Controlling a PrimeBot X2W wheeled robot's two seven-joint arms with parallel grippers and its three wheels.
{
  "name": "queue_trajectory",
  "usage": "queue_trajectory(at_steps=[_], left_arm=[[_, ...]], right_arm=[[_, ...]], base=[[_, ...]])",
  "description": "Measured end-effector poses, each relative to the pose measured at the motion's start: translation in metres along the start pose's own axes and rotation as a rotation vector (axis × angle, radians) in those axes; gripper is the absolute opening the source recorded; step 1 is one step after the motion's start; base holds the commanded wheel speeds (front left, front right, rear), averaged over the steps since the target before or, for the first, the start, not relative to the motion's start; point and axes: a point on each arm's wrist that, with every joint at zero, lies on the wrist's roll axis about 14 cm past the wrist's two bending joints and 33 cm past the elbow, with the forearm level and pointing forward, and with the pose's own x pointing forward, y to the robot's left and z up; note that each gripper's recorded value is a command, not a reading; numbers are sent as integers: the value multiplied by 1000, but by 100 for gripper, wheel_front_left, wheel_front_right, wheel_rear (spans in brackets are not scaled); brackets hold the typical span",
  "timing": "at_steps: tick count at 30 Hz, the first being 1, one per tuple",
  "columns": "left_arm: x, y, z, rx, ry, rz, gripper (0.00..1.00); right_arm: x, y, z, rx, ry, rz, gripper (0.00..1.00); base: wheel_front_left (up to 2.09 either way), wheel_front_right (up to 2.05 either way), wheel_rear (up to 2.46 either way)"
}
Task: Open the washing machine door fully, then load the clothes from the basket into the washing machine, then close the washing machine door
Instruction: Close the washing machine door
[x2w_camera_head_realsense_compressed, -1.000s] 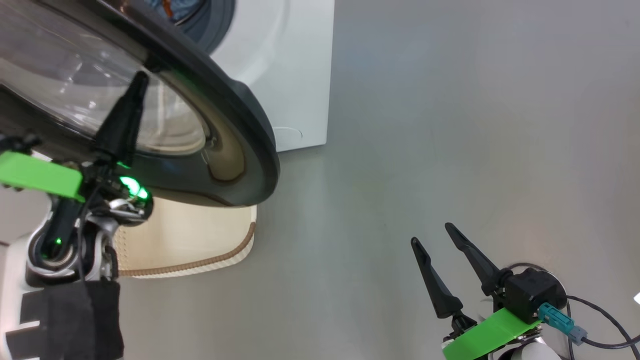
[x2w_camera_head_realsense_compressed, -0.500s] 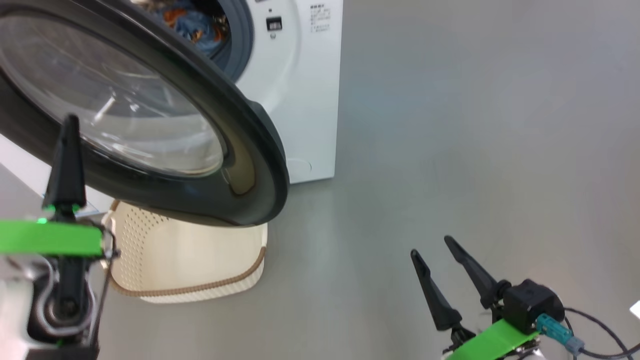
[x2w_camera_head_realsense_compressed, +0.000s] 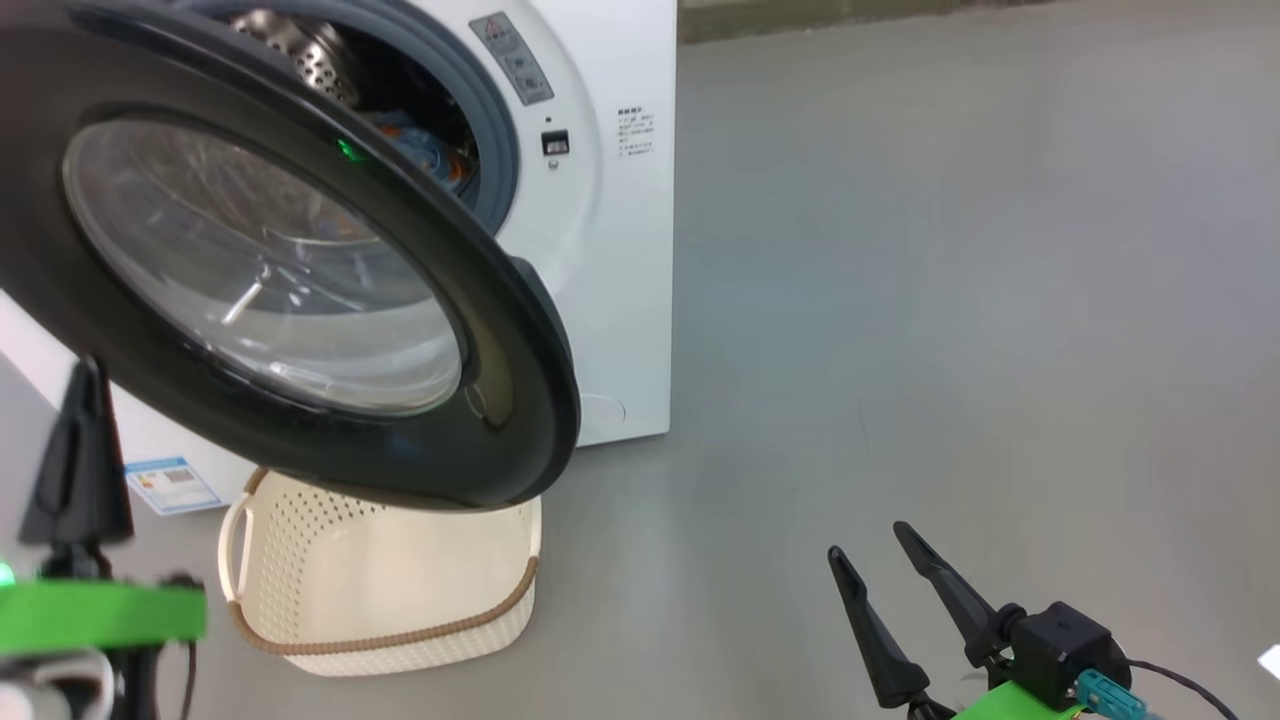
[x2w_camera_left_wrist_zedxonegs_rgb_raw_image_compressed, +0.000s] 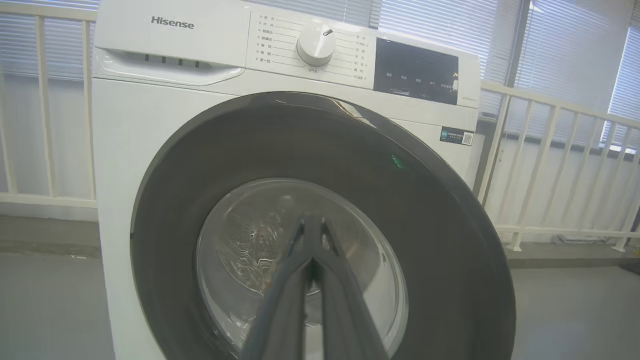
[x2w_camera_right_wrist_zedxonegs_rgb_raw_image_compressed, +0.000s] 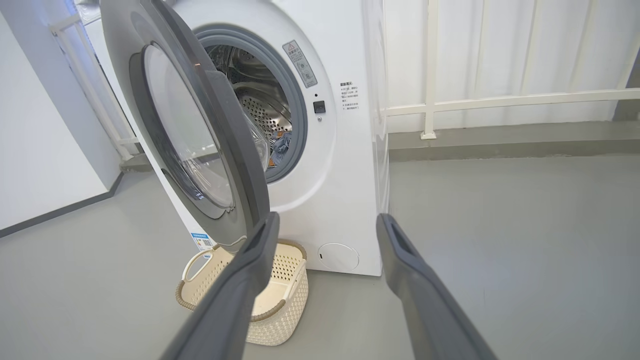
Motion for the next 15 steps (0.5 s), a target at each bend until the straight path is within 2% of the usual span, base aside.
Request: queue_trajectory(at_steps=[4,5,6,7,8,9,15], left_arm=[[-21,-1,-10,123,52,-5,0],[-26,-1,-13,138,64,1,20],[-31,-1,-18,157,82,-1,35],[-36,0,-21,166,95,5,45],[-40,0,-24,163,106,12,61],[-44,1,-28,163,121,22,100],[-63,8,-48,182,190,69,100]], right_arm=[[-2,0,6,-3,-19,-2,100],[-3,0,7,-4,-22,-2,100],[-3,0,8,-4,-25,-2,100],[-4,0,8,-4,-25,-2,100],[-5,1,8,-3,-23,-3,100],[-7,1,6,-1,-17,-4,100],[-7,1,5,-1,-15,-4,100]], base=[[0,0,0],[0,0,0],[0,0,0],[0,0,0],[0,0,0],[0,0,0],[0,0,0]])
